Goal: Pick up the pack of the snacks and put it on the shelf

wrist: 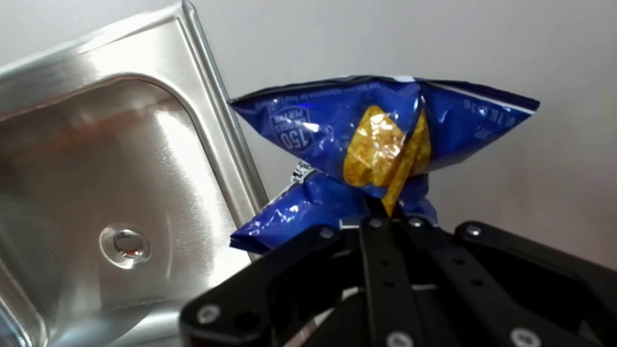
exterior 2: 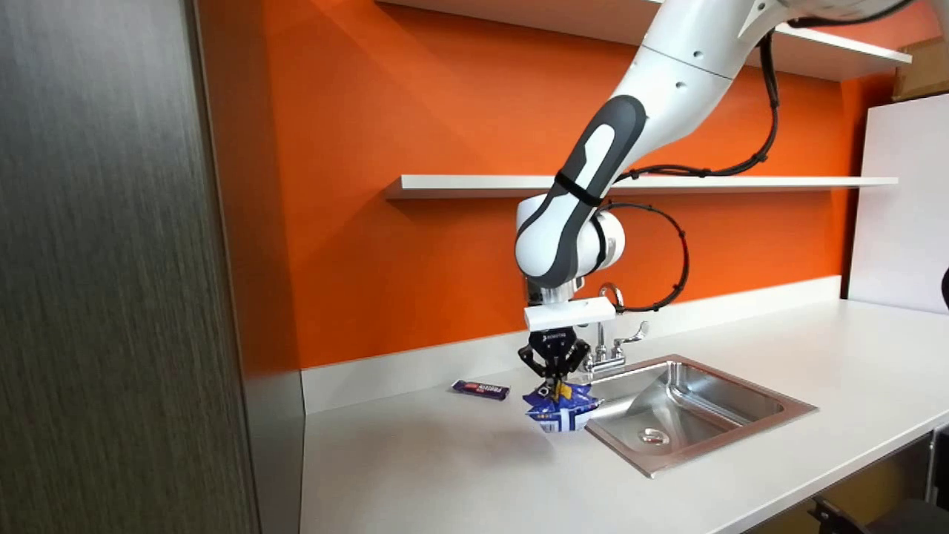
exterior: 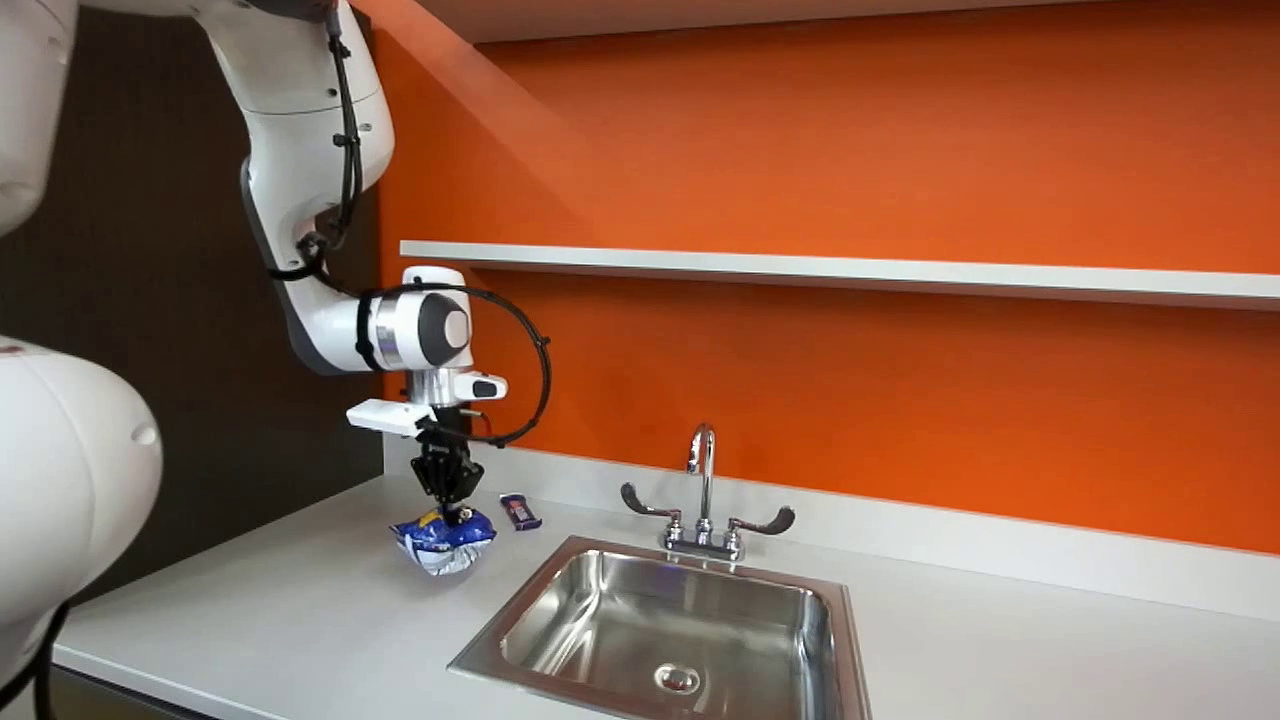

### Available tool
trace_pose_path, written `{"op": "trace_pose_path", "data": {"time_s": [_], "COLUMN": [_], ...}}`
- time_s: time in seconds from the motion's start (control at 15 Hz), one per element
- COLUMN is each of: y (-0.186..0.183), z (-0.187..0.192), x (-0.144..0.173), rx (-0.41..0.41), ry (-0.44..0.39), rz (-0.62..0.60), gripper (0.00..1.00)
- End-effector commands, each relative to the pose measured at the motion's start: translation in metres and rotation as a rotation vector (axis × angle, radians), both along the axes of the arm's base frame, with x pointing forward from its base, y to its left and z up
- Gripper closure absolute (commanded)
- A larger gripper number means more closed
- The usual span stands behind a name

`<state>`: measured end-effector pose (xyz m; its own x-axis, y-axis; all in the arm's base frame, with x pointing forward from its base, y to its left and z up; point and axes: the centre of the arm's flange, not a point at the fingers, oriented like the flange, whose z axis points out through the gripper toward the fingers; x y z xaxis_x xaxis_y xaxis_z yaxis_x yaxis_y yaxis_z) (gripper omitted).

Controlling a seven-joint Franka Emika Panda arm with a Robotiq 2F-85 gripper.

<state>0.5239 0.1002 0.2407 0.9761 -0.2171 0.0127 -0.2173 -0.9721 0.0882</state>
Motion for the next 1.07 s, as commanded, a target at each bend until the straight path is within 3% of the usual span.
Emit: {"op": "trace_pose_path", "data": {"time_s": [0.0, 0.4, 1.0], "y": [-0.003, 0.015, 0.070], "z": [0.047, 0.127, 0.292], "x": [-0.036, -0.084, -0.122], "rx": [-0.008, -0.028, -0.069], "ry": [0.016, -0.017, -0.328], "rz": [0.049, 0.135, 0.290], "gripper": [1.00, 1.00, 1.00]}}
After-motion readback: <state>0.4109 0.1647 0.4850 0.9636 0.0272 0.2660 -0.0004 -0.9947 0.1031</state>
